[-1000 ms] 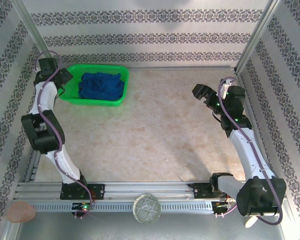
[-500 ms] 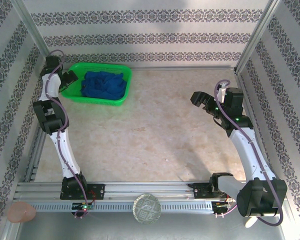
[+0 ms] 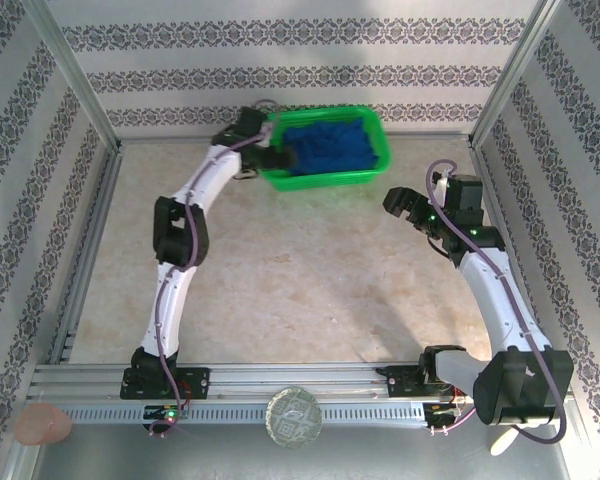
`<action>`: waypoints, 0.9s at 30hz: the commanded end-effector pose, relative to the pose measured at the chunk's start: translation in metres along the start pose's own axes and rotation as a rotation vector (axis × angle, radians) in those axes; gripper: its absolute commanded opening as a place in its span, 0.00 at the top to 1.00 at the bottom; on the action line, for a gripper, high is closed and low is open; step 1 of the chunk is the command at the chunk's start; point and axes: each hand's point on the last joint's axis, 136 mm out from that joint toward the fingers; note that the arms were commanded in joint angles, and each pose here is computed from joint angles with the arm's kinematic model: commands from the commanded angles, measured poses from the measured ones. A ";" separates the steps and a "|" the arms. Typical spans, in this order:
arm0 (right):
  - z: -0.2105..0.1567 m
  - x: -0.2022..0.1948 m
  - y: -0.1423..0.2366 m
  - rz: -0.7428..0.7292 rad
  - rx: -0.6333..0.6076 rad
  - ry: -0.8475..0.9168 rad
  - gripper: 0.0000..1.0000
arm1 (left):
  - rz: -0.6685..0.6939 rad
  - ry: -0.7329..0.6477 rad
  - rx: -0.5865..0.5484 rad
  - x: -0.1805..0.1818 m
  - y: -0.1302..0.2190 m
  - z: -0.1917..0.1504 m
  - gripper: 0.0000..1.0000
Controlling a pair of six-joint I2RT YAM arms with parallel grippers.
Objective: Fold the inside-out t-shirt
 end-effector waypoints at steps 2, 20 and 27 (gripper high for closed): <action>0.027 -0.019 -0.013 -0.146 -0.003 0.032 0.03 | 0.019 0.045 -0.012 -0.011 0.031 -0.005 0.01; 0.137 -0.095 -0.122 -0.461 0.065 0.030 0.11 | 0.005 0.222 -0.120 0.031 0.126 -0.098 0.00; 0.144 -0.122 -0.156 -0.518 0.136 0.045 0.11 | -0.076 0.287 -0.091 0.022 0.120 -0.108 0.00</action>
Point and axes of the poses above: each hand's point on the last joint's axis, 136 mm out from that joint toward the fingers, its own y axis back along the fingers, its own x axis along the line the jaws close on, z = x × y, and after that the axes turned 11 degrees about y, right-handed
